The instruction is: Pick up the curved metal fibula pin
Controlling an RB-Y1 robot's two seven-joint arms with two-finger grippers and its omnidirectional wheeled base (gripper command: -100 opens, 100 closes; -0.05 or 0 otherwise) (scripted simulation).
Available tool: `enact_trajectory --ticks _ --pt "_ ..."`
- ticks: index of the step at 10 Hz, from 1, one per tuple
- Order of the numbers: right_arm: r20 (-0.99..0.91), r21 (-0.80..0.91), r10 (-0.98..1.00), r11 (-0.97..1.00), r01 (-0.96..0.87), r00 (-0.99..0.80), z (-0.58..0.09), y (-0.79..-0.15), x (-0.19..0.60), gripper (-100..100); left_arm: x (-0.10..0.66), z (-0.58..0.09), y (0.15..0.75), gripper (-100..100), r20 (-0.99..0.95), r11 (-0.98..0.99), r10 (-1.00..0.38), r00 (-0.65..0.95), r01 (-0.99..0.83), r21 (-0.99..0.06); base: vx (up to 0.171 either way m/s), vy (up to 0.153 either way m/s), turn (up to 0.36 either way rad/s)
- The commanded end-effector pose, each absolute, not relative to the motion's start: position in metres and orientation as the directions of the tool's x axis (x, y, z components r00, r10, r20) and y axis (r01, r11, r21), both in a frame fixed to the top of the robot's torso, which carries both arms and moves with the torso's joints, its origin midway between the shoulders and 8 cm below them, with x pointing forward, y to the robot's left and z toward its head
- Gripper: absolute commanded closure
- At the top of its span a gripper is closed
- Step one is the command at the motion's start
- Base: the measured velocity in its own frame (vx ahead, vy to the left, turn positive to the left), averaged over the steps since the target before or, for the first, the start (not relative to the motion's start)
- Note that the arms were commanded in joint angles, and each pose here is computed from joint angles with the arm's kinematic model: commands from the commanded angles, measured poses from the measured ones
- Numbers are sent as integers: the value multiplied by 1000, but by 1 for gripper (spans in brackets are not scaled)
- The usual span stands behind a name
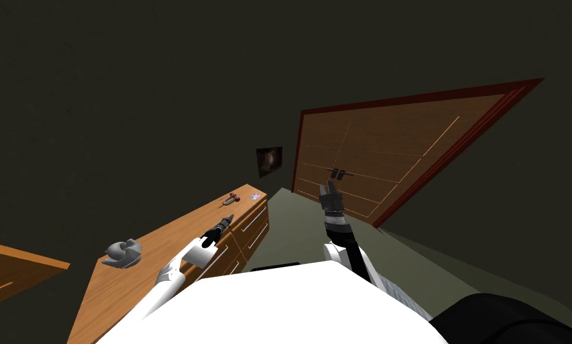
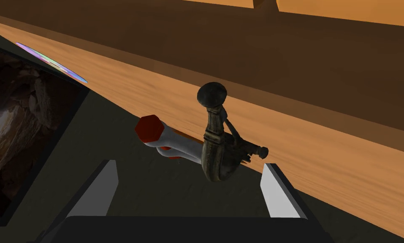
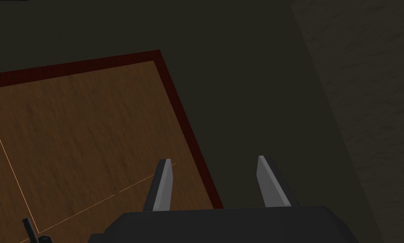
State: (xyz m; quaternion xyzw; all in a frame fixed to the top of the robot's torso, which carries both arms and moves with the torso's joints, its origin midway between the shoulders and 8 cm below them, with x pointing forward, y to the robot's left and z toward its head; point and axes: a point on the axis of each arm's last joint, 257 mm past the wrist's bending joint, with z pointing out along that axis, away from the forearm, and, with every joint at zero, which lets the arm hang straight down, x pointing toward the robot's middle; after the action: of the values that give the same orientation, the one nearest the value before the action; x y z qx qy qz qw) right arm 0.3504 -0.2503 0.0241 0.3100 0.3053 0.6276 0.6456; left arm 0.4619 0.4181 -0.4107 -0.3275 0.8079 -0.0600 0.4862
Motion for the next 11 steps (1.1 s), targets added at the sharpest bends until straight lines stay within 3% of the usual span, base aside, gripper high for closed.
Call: enact_trajectory --ticks 1,2,3,7,8,9,11 --pt "-5 783 1000 20 -621 26 24 -250 350 0 462 -415 419 -100 -746 778 -588 -312 -469 -417 76 15 -3" --pt "-5 783 1000 20 -621 26 24 -250 350 0 462 -414 419 -100 -746 778 -588 -313 -470 -416 33 9 -2" --pt "-5 783 1000 20 -621 26 24 -250 350 0 462 -414 418 100 -746 779 -588 -312 -469 -417 6 1 0" --pt "-5 783 1000 20 -621 26 24 -250 350 0 462 -413 418 100 -745 777 -590 -310 -470 -420 1 1 1" --pt "-5 783 1000 20 -621 26 24 -250 350 0 462 -413 418 0 -745 777 -591 -310 -470 -420 0 0 0" --pt "-5 783 1000 20 -621 26 24 -250 350 0 463 -408 417 100 -747 779 -587 -312 -469 -416 -58 -3 0" --pt "-5 783 1000 20 -621 26 24 -250 350 0 463 -408 416 100 -747 779 -588 -311 -467 -418 -63 -9 2"
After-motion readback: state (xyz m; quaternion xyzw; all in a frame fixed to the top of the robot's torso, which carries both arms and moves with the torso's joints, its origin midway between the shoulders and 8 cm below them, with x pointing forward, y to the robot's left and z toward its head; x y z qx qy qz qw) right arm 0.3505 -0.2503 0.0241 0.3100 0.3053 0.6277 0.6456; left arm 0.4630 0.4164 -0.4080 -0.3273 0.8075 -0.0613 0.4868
